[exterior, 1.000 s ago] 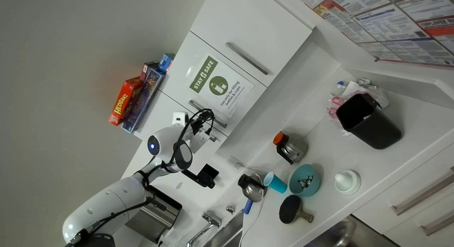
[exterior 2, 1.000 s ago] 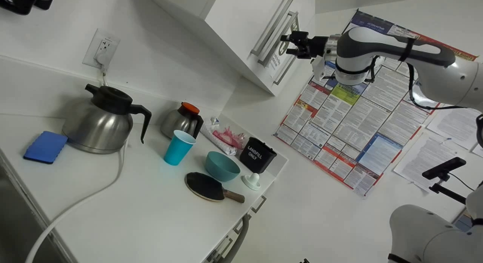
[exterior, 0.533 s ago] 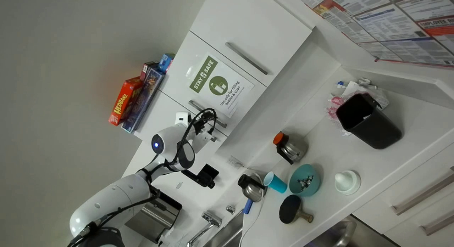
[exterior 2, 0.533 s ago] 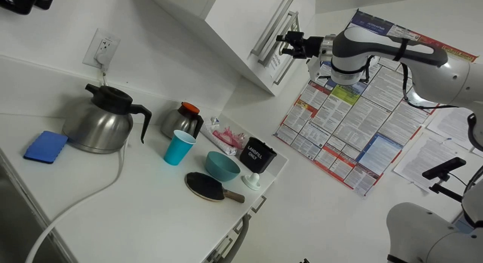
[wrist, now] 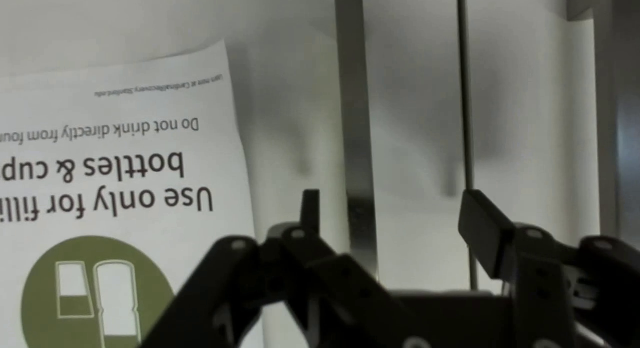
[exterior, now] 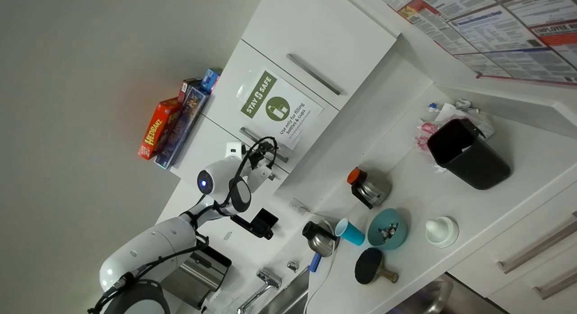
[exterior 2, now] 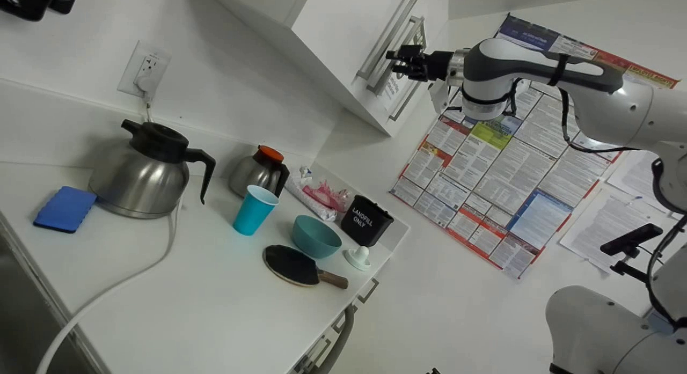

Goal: Open the top drawer door on the right

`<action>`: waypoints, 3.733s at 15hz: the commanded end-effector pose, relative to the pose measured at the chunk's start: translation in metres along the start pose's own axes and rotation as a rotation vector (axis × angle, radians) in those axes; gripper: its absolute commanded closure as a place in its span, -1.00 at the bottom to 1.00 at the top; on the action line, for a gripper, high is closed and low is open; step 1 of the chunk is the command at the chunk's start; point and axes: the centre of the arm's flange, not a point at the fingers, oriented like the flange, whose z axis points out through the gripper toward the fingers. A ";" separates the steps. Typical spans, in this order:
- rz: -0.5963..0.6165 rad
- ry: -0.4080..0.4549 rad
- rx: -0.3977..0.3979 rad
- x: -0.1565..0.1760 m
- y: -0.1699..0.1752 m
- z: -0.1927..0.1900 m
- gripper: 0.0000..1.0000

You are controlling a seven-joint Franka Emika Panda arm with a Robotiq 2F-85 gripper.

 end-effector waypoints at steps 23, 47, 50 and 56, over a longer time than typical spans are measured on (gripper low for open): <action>-0.020 -0.047 0.142 -0.001 0.070 -0.090 0.92; 0.081 -0.066 0.346 -0.022 0.176 -0.172 0.11; 0.240 -0.125 0.339 -0.020 0.187 -0.188 -0.31; 0.320 -0.176 0.132 -0.015 0.196 -0.214 -1.00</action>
